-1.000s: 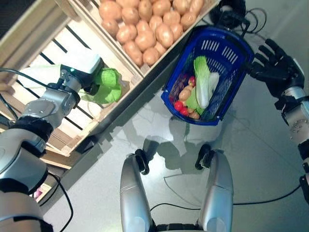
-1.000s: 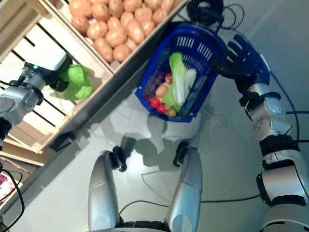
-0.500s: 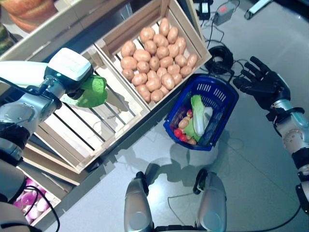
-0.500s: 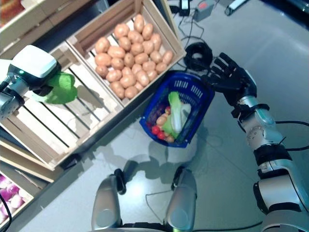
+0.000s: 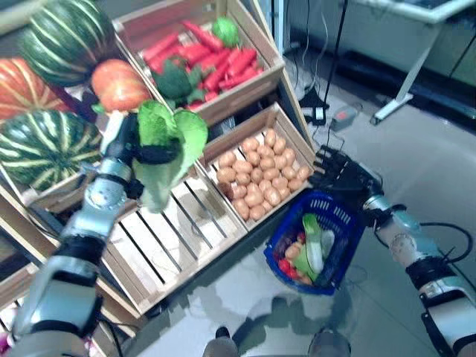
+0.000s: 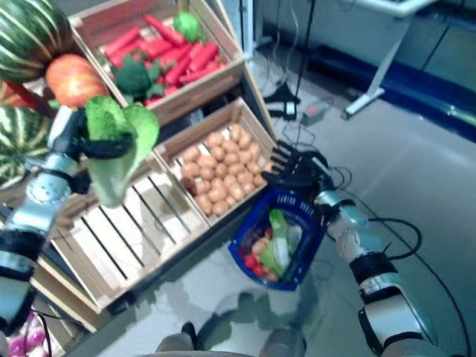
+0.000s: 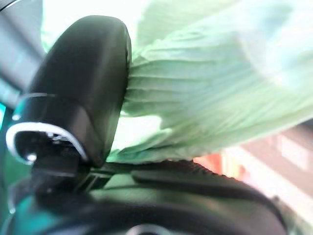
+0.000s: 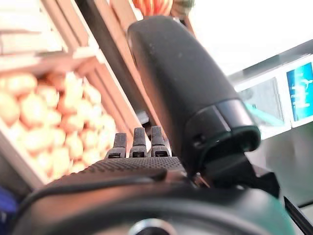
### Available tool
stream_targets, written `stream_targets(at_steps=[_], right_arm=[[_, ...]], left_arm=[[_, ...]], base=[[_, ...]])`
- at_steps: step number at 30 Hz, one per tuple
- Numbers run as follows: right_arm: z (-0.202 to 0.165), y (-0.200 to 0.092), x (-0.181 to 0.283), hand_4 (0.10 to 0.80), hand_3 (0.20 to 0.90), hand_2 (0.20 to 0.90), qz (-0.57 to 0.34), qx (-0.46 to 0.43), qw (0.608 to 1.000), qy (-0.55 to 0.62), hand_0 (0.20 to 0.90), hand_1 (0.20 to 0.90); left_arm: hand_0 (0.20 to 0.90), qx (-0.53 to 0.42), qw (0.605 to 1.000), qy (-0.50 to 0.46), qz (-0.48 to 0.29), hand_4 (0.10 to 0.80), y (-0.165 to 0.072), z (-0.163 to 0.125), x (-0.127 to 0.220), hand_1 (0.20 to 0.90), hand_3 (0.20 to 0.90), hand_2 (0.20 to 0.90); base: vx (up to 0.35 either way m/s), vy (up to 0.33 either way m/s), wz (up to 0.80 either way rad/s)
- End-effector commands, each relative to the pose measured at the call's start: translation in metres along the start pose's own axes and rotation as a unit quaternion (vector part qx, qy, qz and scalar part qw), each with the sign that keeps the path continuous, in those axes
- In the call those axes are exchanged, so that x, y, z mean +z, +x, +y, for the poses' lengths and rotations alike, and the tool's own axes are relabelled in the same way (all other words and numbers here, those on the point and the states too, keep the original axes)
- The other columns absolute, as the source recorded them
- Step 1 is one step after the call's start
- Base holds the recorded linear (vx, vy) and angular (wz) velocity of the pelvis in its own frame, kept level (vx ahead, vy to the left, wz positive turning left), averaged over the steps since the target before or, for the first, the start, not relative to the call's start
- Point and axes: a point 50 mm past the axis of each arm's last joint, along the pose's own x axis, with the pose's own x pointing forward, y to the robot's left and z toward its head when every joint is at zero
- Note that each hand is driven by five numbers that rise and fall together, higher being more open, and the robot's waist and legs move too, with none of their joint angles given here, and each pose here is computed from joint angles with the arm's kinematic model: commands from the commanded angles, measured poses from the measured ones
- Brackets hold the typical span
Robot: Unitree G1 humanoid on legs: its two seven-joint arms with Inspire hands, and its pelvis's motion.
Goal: Put vegetables into the basket
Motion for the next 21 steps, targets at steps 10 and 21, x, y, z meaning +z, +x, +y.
stream_targets(at_steps=[10,21], right_arm=[[0.07,0.03,-0.013,0.8,0.9,0.9,0.009,0.163,0.98,0.111,0.9,0.9],[0.101,0.03,-0.033,0.8,0.9,0.9,0.058,0.22,0.959,0.166,0.9,0.9]], left_arm=[[0.3,-0.077,0.932,-0.338,-0.104,0.4,0.007,-0.041,0.037,0.3,0.3,0.3],[0.3,-0.155,0.895,-0.414,-0.065,0.4,-0.007,-0.095,0.029,0.3,0.3,0.3]], base=[[0.039,-0.061,-0.05],[0.029,-0.031,0.0]])
